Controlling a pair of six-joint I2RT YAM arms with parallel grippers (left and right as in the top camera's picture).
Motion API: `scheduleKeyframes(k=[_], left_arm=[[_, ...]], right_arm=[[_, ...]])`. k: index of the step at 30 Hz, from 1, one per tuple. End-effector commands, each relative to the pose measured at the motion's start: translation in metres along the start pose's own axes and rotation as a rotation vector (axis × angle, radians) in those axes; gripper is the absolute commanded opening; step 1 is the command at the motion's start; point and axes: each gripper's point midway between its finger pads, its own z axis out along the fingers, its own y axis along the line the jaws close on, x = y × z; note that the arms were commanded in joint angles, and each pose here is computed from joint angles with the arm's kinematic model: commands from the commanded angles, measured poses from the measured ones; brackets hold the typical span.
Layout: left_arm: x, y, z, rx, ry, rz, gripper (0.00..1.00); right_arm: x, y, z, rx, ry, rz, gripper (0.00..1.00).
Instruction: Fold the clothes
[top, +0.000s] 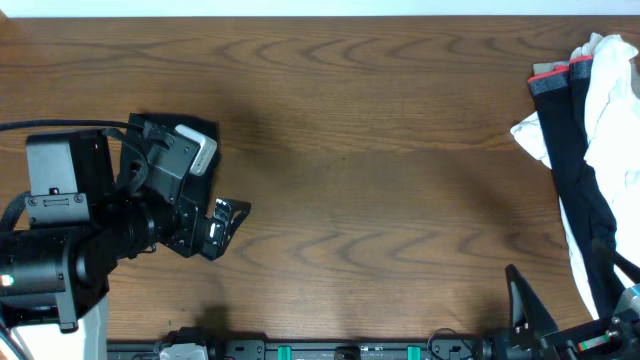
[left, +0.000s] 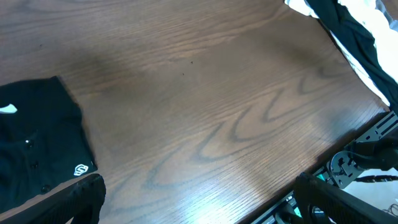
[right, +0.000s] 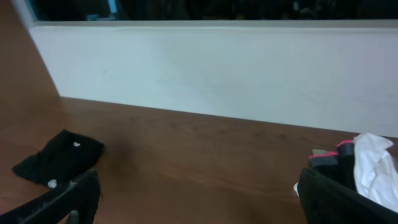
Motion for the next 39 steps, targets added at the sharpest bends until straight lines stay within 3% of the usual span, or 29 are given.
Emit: scheduleKeyframes(k=[1, 11, 17, 26, 39], left_arm=[[-0.002, 0.000, -0.001, -0.006, 0.001, 0.019, 0.98], [-0.002, 0.001, -0.001, -0.006, 0.001, 0.019, 0.98], [-0.002, 0.000, -0.001, -0.006, 0.001, 0.019, 0.98], [-0.002, 0.000, -0.001, -0.006, 0.001, 0.019, 0.98], [-0.002, 0.001, -0.001, -0.006, 0.001, 0.019, 0.98]], right_arm=[[0.006, 0.001, 0.000, -0.001, 0.021, -0.004, 0.99], [0.035, -0.013, 0.005, 0.064, 0.129, 0.015, 0.99], [0.107, -0.050, 0.045, 0.188, 0.280, 0.052, 0.99], [0.208, -0.059, 0.094, 0.109, 0.293, 0.077, 0.99], [0.281, -0.067, 0.111, 0.113, 0.343, 0.134, 0.99]])
